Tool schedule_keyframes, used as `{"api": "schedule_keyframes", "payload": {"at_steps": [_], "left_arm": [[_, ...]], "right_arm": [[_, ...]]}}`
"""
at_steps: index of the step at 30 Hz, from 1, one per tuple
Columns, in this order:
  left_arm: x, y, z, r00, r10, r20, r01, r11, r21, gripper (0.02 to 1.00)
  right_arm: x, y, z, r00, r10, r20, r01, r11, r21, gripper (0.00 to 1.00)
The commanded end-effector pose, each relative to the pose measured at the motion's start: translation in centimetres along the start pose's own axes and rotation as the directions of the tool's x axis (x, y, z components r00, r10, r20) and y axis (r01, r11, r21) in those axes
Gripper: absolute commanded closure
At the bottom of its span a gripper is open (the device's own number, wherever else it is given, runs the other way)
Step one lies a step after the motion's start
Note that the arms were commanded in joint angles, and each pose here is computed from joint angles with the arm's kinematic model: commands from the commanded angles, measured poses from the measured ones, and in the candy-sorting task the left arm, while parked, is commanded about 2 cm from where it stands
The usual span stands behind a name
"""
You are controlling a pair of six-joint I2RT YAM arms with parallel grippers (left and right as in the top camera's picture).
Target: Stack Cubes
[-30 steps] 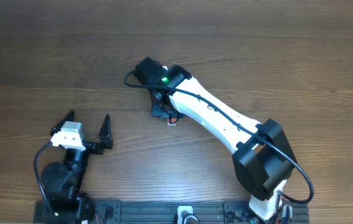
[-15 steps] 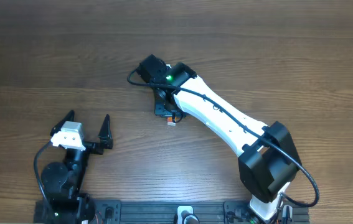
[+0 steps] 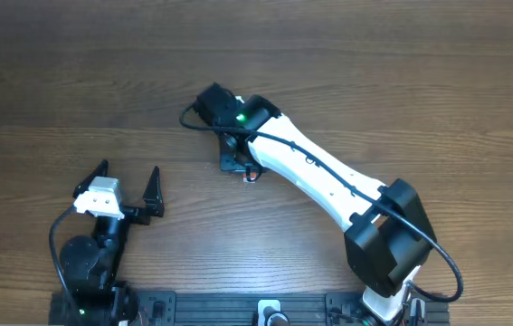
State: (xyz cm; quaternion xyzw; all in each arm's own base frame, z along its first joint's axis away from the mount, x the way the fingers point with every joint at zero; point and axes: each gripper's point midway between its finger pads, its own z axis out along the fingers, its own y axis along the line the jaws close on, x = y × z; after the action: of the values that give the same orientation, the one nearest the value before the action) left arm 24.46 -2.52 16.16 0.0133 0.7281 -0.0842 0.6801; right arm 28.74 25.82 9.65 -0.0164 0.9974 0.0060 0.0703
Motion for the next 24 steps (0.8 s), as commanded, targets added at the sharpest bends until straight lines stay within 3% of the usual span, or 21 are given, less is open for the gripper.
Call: {"api": "schedule_keyframes", "payload": {"at_steps": [1,24], "left_arm": [[0.1,0.0,0.0,1.0,0.015,0.0,-0.015,1.0,0.001,0.018],[0.1,0.0,0.0,1.0,0.015,0.0,-0.015,1.0,0.001,0.018]], "right_arm": [[-0.3,0.6,-0.6,1.0,-0.005,0.024,0.005,1.0,-0.014,0.967],[0.3,0.2,0.6,1.0,0.006,-0.014,-0.006,1.0,0.019,0.965]]}}
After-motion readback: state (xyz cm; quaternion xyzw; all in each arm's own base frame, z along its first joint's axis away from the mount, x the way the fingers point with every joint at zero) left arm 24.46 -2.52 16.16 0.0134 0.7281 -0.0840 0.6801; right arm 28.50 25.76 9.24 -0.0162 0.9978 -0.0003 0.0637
